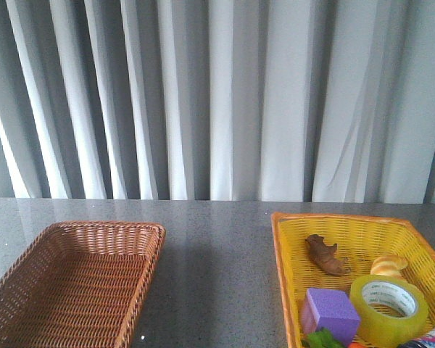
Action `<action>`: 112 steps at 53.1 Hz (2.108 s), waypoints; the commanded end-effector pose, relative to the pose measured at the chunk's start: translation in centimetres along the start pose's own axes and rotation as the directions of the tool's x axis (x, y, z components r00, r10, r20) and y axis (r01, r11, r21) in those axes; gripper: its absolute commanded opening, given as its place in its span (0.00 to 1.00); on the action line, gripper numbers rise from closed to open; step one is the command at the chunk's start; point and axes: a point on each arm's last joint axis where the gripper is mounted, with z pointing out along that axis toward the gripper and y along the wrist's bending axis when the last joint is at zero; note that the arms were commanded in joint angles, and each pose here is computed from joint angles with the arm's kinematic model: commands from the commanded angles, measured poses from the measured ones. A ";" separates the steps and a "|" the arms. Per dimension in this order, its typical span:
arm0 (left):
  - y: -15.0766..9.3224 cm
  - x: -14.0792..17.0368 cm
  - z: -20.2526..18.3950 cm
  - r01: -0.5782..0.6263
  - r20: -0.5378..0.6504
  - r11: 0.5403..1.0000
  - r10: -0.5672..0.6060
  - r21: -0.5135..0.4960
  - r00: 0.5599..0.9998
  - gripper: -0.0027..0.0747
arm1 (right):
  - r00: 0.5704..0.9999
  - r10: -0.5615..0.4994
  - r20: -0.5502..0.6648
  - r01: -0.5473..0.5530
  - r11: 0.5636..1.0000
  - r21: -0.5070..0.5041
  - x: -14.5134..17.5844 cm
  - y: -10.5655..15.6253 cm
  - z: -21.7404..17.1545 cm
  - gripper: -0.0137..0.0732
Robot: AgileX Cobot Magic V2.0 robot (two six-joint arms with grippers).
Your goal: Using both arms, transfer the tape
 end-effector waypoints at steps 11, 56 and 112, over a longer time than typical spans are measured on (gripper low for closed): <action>0.0 -1.5 -0.3 0.007 0.109 1.000 -0.008 0.003 0.994 0.03 | 0.997 -0.004 0.073 0.004 1.000 -0.001 -0.4 0.0 -0.1 0.15; 0.0 -1.5 -0.3 -0.003 0.109 1.000 0.003 0.001 0.994 0.03 | 0.997 -0.004 0.073 0.004 1.000 -0.001 -0.4 0.0 -0.1 0.15; -0.8 -23.5 -2.6 -0.073 0.648 0.997 0.077 -0.034 0.758 0.03 | 0.887 0.109 0.449 -0.068 0.992 -0.107 -27.9 -0.1 2.8 0.15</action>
